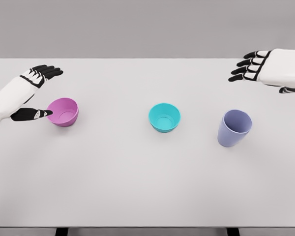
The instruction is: Stacking bowl and cup with both arms
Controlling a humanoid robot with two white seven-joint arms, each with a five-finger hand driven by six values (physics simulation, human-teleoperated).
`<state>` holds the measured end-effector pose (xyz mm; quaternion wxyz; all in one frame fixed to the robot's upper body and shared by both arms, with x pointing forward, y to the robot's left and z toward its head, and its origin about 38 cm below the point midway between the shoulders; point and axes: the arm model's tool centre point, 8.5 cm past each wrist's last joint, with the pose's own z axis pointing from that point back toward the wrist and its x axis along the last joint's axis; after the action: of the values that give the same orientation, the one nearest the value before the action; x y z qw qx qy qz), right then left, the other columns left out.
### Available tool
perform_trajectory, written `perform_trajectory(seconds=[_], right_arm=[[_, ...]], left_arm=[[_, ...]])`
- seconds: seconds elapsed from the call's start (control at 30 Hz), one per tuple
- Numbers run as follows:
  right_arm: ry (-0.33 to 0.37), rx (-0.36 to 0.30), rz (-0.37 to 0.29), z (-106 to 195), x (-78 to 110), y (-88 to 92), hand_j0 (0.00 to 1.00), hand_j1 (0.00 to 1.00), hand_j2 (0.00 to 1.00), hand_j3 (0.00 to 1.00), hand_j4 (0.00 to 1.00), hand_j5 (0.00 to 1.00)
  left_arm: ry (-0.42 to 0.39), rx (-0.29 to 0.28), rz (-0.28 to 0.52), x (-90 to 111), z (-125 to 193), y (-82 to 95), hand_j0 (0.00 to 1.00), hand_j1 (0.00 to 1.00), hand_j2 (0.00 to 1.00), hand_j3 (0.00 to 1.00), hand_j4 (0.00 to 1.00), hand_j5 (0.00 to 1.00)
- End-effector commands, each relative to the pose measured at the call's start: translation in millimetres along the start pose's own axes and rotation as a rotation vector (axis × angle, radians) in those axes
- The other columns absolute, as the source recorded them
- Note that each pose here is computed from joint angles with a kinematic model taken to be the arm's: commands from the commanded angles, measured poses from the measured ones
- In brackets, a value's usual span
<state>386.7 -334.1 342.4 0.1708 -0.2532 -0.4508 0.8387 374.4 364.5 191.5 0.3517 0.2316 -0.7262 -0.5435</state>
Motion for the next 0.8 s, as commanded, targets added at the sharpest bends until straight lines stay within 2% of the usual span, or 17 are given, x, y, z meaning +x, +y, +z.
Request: perform_trajectory(seconds=[0.0,0.07,0.17,0.2,0.3,0.33,0.37,0.43,0.5,0.53,0.6,0.7,0.77], right_arm=[[-0.01,-0.002,-0.003,-2.4,2.6,0.1,1.0,1.0,1.0,1.0,1.0,1.0],[-0.005,-0.022,-0.001,-1.6,0.9,-5.0,1.0,1.0,1.0,1.0,1.0,1.0],[0.019,-0.088,0.009,4.3,-3.5,-19.5,1.0,1.0,1.0,1.0,1.0,1.0],[0.011,-0.115,0.007,0.1,-2.3,-23.9,1.0,1.0,1.0,1.0,1.0,1.0],[0.003,-0.115,-0.015,-2.8,0.3,-16.1,1.0,1.0,1.0,1.0,1.0,1.0],[0.007,-0.115,-0.017,-1.6,-0.6,-15.4,1.0,1.0,1.0,1.0,1.0,1.0],[0.013,-0.129,-0.013,-0.1,-1.4,-18.5,1.0,1.0,1.0,1.0,1.0,1.0],[0.007,-0.14,-0.027,-4.5,0.2,-15.6,1.0,1.0,1.0,1.0,1.0,1.0],[-0.005,-0.156,-0.031,-9.5,2.2,-17.2,1.0,1.0,1.0,1.0,1.0,1.0],[-0.005,-0.156,-0.031,-9.5,2.2,-17.2,1.0,1.0,1.0,1.0,1.0,1.0],[-0.008,-0.157,-0.036,-11.1,2.8,-16.1,1.0,1.0,1.0,1.0,1.0,1.0],[-0.005,-0.184,-0.034,-11.5,1.8,-21.2,1.0,1.0,1.0,1.0,1.0,1.0],[-0.004,-0.185,-0.036,-11.6,1.9,-20.9,1.0,1.0,1.0,1.0,1.0,1.0]], left_arm=[[0.002,0.001,0.0,-0.6,0.4,0.5,1.0,1.0,1.0,1.0,1.0,1.0],[0.008,0.009,-0.011,-2.7,1.6,5.9,1.0,1.0,1.0,1.0,1.0,1.0],[0.042,-0.092,-0.015,-13.0,8.7,21.3,1.0,1.0,1.0,1.0,1.0,1.0],[0.045,-0.144,-0.001,-14.7,10.8,23.0,1.0,1.0,1.0,1.0,1.0,1.0],[0.017,-0.433,0.033,-13.3,23.0,29.5,1.0,1.0,1.0,1.0,1.0,1.0],[-0.018,-0.402,0.042,-5.5,17.5,38.4,1.0,1.0,1.0,1.0,1.0,1.0],[-0.059,-0.395,0.0,5.9,10.9,54.2,1.0,1.0,1.0,1.0,1.0,1.0],[-0.136,-0.401,-0.068,29.4,-3.8,64.8,1.0,1.0,1.0,1.0,1.0,1.0],[-0.01,-0.442,-0.012,27.5,-31.8,61.4,1.0,1.0,1.0,1.0,1.0,1.0],[0.015,-0.492,0.006,30.9,-53.4,52.4,1.0,1.0,1.0,1.0,1.0,1.0],[0.075,-0.567,0.022,34.3,-76.2,40.3,1.0,1.0,1.0,1.0,1.0,1.0],[0.204,-0.664,0.065,24.7,-71.1,21.6,1.0,1.0,1.0,1.0,1.0,1.0],[0.236,-0.696,0.078,21.2,-67.1,23.7,1.0,1.0,1.0,1.0,1.0,1.0]])
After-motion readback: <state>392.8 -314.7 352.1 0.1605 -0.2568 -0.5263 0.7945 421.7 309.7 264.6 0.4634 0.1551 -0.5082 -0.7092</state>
